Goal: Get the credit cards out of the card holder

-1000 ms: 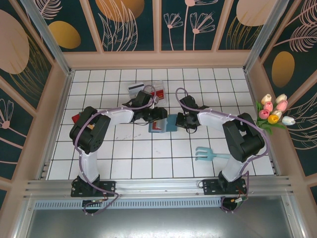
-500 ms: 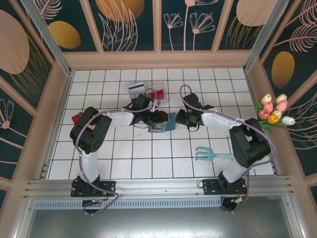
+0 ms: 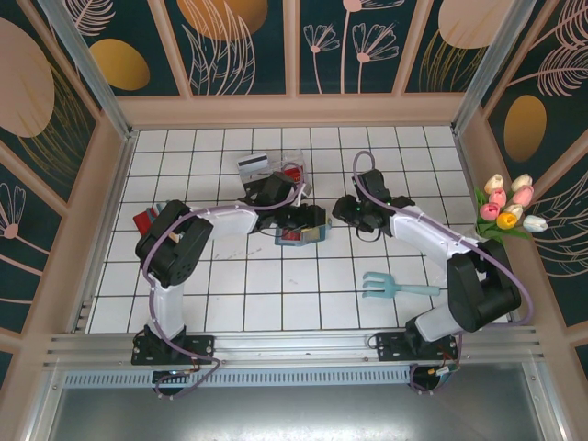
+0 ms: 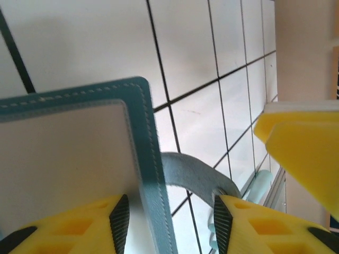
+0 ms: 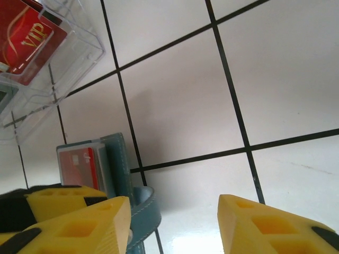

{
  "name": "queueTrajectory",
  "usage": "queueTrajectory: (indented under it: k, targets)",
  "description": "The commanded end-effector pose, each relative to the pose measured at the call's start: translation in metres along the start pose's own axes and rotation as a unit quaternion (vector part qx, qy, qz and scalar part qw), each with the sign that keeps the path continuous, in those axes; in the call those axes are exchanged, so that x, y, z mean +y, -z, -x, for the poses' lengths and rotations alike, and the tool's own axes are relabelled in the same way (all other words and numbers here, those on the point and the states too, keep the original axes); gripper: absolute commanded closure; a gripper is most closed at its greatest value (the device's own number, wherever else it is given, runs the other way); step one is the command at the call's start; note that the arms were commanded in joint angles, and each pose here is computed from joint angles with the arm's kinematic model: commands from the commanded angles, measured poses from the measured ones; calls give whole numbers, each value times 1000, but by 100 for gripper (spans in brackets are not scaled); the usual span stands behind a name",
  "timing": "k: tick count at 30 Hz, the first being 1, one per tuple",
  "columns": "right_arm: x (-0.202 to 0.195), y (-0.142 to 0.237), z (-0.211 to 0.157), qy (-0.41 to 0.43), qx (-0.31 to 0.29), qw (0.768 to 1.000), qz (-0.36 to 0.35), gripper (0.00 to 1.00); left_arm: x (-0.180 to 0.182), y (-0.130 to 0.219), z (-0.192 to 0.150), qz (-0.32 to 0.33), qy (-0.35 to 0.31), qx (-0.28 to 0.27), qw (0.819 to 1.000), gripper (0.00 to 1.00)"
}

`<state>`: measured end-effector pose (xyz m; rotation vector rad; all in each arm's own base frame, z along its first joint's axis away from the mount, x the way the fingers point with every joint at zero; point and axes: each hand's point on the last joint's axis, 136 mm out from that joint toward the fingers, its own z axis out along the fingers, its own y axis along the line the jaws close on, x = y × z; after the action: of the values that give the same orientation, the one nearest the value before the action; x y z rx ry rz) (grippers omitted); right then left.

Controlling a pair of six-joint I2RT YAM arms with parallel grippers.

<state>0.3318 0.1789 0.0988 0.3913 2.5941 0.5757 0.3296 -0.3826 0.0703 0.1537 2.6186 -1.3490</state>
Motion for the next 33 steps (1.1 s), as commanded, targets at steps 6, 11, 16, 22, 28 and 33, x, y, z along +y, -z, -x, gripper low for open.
queueTrajectory:
  k: [6, 11, 16, 22, 28, 33]
  targets:
    - [16, 0, -4, -19, 17, 999, 47, 58, 18, -13, 1, 16, 25, 3, 1000, 53]
    - [24, -5, -4, -22, 24, 998, 61, 65, 28, -16, -1, 30, 33, 5, 999, 59]
    - [36, -16, -11, -29, 48, 995, 81, 74, 42, -19, -8, 52, 60, 13, 997, 65]
    - [44, -36, -24, -40, 82, 992, 90, 87, 50, -18, -12, 64, 73, 12, 995, 77]
    - [49, -53, -32, -35, 104, 991, 76, 93, 48, -14, -11, 71, 71, 9, 995, 85]
    - [41, -68, -37, -28, 110, 993, 42, 94, 28, -1, -6, 56, 61, 9, 997, 86]
